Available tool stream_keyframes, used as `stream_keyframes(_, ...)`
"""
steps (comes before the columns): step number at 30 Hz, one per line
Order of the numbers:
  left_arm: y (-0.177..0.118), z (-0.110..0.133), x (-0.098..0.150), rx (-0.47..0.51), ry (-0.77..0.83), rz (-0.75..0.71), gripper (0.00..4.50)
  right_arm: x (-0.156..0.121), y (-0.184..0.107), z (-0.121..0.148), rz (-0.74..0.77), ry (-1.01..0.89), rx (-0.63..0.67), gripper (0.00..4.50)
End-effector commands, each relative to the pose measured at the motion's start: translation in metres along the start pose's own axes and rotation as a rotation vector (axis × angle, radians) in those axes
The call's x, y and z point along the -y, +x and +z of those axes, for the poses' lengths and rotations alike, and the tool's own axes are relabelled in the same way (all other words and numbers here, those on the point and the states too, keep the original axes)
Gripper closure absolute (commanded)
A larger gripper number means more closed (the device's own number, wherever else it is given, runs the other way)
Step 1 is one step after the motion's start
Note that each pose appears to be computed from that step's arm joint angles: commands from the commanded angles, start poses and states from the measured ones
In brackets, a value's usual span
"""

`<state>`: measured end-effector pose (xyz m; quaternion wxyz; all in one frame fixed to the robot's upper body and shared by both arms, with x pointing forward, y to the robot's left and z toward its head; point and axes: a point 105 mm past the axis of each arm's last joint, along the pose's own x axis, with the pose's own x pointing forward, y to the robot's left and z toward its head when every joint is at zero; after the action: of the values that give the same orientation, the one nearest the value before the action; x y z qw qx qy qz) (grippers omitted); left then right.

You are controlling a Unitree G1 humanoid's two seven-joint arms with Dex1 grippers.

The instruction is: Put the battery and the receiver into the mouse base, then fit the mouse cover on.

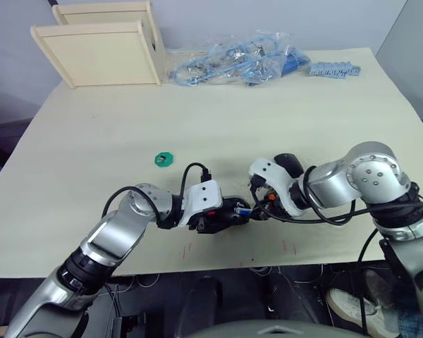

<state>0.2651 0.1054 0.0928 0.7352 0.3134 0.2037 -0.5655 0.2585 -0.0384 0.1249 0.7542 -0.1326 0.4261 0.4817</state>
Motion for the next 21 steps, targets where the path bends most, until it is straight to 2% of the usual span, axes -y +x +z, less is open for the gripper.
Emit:
stream_keyframes(1,0.005,-0.008,0.010,-0.048,-0.020,-0.038,1.57,-0.003,0.000,0.003,-0.002,-0.020,-0.004,4.45)
stream_keyframes(10,0.001,-0.002,0.008,-0.046,-0.027,-0.036,1.57,-0.006,0.008,0.002,0.024,-0.001,-0.017,4.45)
stream_keyframes(11,0.001,-0.003,0.009,-0.047,-0.029,-0.036,1.57,-0.006,0.008,0.002,0.022,0.000,-0.013,3.45)
stream_keyframes(12,0.001,-0.004,0.010,-0.048,-0.030,-0.036,1.57,-0.006,0.008,0.003,0.019,0.002,-0.009,3.29)
stream_keyframes(13,0.001,-0.005,0.011,-0.048,-0.032,-0.036,1.57,-0.005,0.007,0.003,0.018,0.007,-0.004,2.74)
stream_keyframes(14,0.001,-0.006,0.011,-0.049,-0.033,-0.034,1.57,-0.004,0.005,0.004,0.016,0.012,0.005,2.52)
stream_keyframes(15,0.001,-0.006,0.011,-0.050,-0.033,-0.033,1.57,-0.003,0.003,0.004,0.017,0.019,0.015,1.85)
stream_keyframes(18,0.002,-0.007,0.011,-0.050,-0.033,-0.031,1.57,-0.001,-0.001,0.004,0.015,0.022,0.029,0.61)
stream_keyframes(21,0.002,-0.007,0.009,-0.049,-0.033,-0.029,1.57,0.001,-0.020,0.001,-0.017,-0.021,0.069,0.61)
